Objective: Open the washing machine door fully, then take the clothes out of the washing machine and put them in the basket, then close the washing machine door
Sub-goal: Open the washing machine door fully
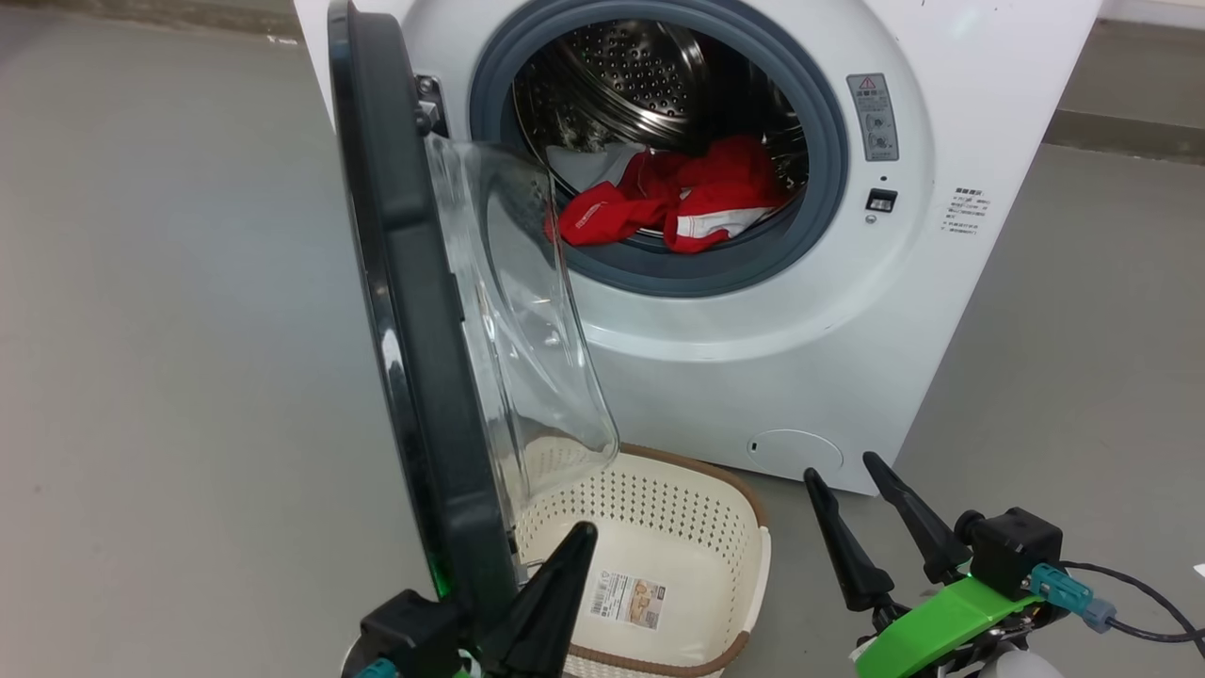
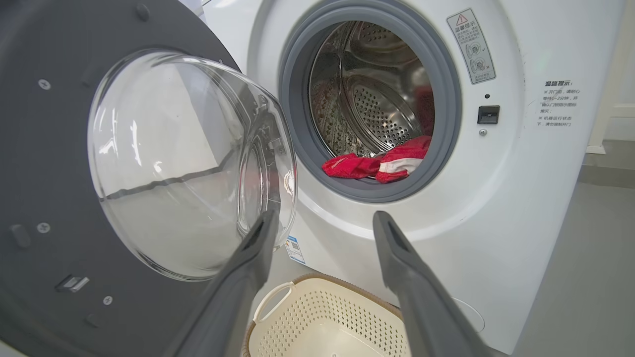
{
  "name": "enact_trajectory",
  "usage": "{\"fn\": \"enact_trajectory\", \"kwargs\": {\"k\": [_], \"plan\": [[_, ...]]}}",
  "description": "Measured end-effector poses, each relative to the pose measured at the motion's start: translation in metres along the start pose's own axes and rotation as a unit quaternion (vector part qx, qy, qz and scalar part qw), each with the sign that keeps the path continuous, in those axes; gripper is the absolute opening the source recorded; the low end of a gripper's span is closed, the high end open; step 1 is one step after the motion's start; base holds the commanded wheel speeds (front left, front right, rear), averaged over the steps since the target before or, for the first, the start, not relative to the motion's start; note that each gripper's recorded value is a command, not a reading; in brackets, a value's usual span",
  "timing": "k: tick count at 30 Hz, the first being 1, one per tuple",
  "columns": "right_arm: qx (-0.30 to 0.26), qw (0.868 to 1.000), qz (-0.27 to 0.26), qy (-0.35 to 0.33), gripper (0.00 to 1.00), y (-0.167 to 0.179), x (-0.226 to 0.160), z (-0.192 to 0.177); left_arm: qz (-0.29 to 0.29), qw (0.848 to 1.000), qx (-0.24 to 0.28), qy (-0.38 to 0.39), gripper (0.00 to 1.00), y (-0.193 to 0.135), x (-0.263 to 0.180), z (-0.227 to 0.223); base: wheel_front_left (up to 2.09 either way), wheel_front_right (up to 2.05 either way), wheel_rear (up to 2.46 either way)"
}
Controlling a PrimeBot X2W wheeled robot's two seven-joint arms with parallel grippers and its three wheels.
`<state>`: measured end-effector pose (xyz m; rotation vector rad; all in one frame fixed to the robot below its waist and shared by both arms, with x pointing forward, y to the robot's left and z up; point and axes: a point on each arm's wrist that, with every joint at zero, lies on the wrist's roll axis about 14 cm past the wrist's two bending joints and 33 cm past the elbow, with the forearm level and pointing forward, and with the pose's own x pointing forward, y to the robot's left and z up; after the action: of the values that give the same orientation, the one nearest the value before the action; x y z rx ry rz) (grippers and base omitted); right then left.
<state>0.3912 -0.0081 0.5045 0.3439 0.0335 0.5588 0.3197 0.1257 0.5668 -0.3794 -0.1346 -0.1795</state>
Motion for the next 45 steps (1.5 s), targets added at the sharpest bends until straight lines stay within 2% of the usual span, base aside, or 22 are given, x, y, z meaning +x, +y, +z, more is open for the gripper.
{"fn": "enact_trajectory", "kwargs": {"k": [6, 20, 27, 45], "plan": [[0.002, 1.000, 0.000, 0.006, 1.00, 0.000, 0.000, -0.004, 0.047, 0.999, -0.004, 0.020, 0.00, 0.023, -0.003, -0.015, 0.00, 0.00, 0.00], [0.006, 1.000, 0.017, 0.023, 1.00, 0.010, 0.005, -0.016, 0.140, 0.990, 0.002, -0.003, 0.00, 0.077, -0.027, -0.003, 0.00, 0.00, 0.00], [0.009, 0.999, 0.028, 0.030, 1.00, 0.017, 0.010, -0.020, 0.219, 0.975, 0.029, -0.010, 0.00, 0.127, -0.056, 0.012, 0.00, 0.00, 0.00], [0.029, 0.997, 0.046, 0.049, 1.00, 0.026, 0.028, -0.037, 0.344, 0.934, 0.092, 0.016, 0.00, 0.235, -0.093, 0.052, 0.00, 0.00, 0.00]]}}
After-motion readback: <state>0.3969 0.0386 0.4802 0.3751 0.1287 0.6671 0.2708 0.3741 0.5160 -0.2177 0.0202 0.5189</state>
